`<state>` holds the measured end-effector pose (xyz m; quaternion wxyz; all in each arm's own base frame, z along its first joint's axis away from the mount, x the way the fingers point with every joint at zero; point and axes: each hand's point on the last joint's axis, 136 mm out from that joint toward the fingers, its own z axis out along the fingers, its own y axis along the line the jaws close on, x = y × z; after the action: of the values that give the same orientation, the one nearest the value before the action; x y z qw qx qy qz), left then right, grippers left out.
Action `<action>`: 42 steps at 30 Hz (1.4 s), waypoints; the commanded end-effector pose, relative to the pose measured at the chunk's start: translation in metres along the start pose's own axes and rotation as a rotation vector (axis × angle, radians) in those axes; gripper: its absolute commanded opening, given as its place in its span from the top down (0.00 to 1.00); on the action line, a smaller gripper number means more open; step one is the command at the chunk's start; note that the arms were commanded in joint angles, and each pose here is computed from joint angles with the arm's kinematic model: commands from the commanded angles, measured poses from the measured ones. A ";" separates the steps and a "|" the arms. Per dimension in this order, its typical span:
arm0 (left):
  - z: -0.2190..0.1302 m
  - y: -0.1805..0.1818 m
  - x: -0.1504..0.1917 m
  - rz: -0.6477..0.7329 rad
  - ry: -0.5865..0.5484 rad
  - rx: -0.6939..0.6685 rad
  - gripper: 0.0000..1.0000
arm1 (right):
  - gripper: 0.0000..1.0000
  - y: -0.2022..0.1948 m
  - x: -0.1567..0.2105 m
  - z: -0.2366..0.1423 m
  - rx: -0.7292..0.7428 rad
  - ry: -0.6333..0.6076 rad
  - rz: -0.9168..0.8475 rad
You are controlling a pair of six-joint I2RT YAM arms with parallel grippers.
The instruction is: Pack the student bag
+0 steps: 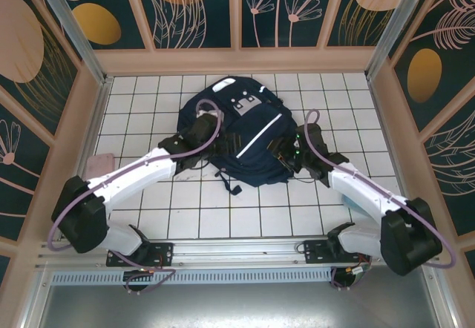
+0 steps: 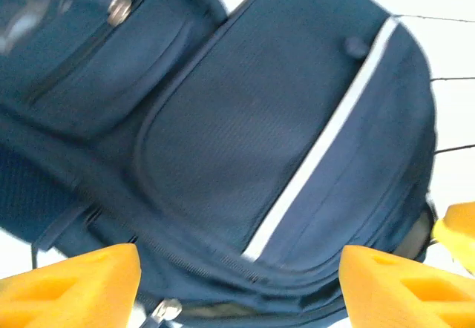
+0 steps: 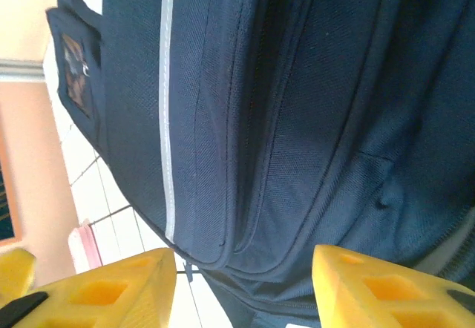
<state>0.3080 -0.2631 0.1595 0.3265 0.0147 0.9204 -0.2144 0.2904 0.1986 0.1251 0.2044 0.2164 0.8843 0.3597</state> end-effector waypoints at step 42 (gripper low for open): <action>0.052 0.051 0.079 0.221 0.031 0.093 0.60 | 1.00 0.113 -0.046 0.015 -0.268 0.049 -0.123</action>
<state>0.2765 -0.2423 0.0532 0.3190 0.1274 0.9168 -0.2039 0.3459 0.2457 0.1559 0.1813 0.1615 0.8748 0.4193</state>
